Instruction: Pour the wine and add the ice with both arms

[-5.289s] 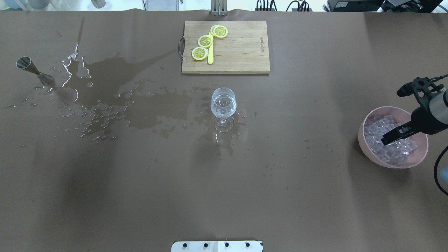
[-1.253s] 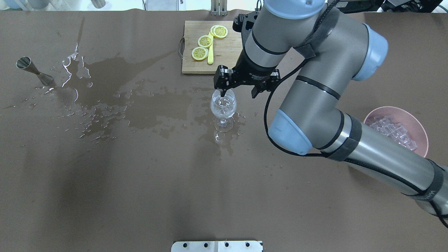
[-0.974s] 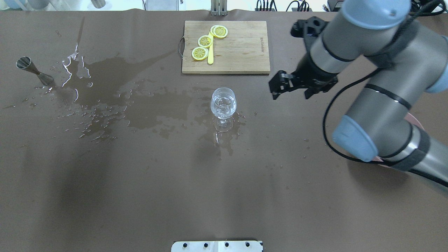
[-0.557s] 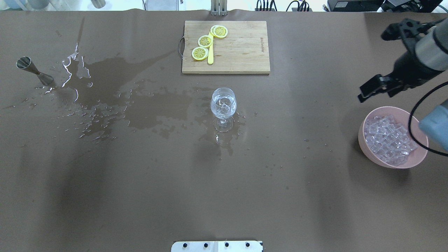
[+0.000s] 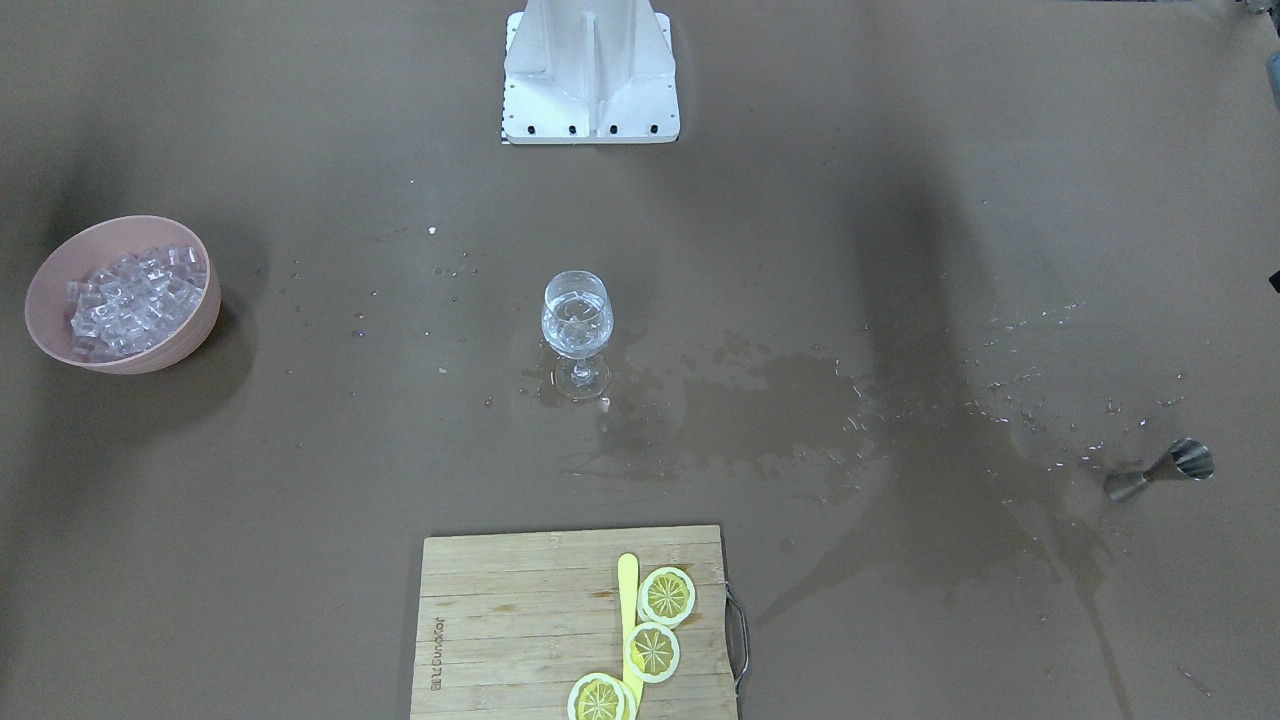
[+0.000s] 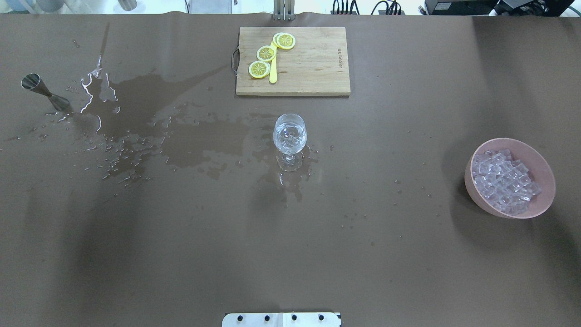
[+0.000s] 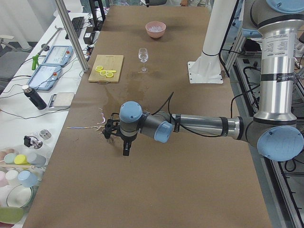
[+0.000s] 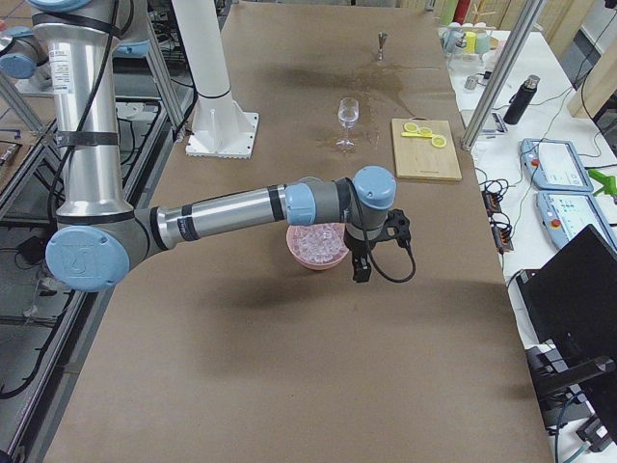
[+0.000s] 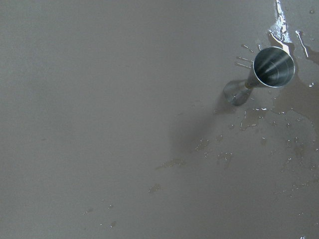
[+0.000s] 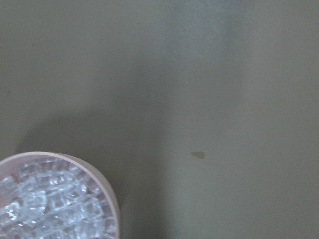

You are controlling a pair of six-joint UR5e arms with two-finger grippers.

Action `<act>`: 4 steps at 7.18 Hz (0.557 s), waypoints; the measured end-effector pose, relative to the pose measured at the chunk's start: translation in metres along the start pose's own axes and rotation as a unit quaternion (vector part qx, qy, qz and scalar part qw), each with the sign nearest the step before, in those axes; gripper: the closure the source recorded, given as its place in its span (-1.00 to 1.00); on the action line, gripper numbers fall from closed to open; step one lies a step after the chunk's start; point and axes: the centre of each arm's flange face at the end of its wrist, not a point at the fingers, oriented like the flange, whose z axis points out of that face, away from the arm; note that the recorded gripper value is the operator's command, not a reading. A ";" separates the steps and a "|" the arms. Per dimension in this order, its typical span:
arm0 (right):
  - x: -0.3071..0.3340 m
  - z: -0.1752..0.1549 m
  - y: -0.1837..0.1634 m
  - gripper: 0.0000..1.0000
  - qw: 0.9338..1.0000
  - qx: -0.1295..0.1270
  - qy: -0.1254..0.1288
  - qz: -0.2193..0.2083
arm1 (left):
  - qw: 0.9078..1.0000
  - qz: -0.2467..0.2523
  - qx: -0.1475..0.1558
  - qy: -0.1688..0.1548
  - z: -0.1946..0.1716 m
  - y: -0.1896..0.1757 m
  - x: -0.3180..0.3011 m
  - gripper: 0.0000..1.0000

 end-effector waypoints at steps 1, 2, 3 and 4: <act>0.024 0.001 0.011 -1.00 1.000 -0.003 0.009 -0.001 | 1.000 -0.010 -0.003 -0.001 -0.001 0.011 -0.003 -0.97; 0.036 0.003 0.018 -1.00 1.000 -0.008 0.025 0.000 | 1.000 -0.019 -0.006 -0.002 0.000 0.019 -0.007 -0.97; 0.044 0.006 0.023 -1.00 0.999 -0.015 0.038 0.003 | 1.000 -0.023 -0.007 -0.002 -0.001 0.023 -0.007 -0.97; 0.048 0.009 0.027 -1.00 0.999 -0.020 0.043 0.006 | 1.000 -0.024 -0.007 -0.003 -0.001 0.024 -0.008 -0.97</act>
